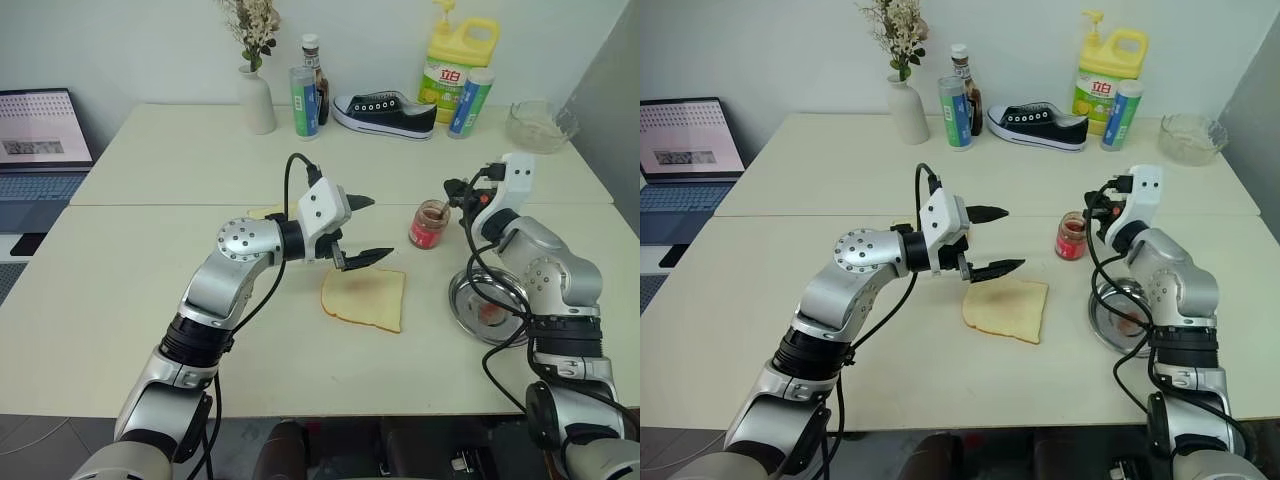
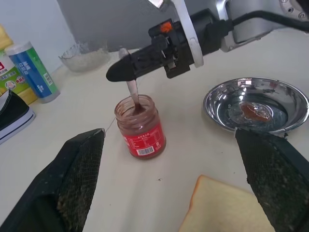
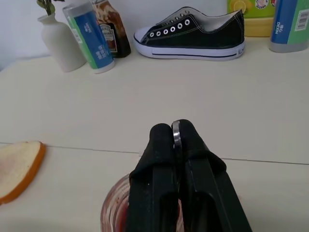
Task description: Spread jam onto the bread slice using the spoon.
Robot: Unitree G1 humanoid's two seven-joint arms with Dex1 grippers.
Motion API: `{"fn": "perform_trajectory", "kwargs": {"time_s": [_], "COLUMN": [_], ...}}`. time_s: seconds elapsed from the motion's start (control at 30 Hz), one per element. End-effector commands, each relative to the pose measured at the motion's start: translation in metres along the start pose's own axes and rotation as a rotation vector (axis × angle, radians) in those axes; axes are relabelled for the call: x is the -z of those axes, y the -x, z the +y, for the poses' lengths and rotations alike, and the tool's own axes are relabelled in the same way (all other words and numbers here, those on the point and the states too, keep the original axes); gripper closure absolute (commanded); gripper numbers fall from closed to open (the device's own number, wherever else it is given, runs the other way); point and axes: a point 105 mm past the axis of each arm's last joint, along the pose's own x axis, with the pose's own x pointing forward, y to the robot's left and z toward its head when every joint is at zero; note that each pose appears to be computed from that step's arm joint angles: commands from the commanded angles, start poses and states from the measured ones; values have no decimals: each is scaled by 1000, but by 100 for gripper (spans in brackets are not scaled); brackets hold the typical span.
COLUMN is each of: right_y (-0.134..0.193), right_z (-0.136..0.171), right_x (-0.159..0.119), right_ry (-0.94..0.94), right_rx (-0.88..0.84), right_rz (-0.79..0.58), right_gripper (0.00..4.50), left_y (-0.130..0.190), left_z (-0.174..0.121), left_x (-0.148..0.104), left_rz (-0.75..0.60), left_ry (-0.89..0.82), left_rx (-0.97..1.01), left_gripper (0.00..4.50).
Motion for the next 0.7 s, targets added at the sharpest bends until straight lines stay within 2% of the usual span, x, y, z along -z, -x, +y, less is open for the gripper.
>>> {"fn": "perform_trajectory", "kwargs": {"time_s": [0.03, 0.1, 0.4, 0.7], "right_y": [1, 0, -4, 0], "right_z": [3, 4, 4, -9], "right_x": [-9, -5, 4, -8], "right_ry": [35, 27, -251, -469], "right_rx": [-15, -20, 19, 83], "right_rz": [-44, -34, -31, -78], "right_gripper": [447, 447, 447, 447], "left_y": [6, 5, 5, 5], "left_z": [6, 5, 6, 6], "left_x": [-14, -15, -16, -16], "left_rz": [-42, -42, -45, -47], "left_ry": [-36, -37, -40, -40], "left_rx": [-29, -28, -27, -29], "left_gripper": [0, 0, 0, 0]}}
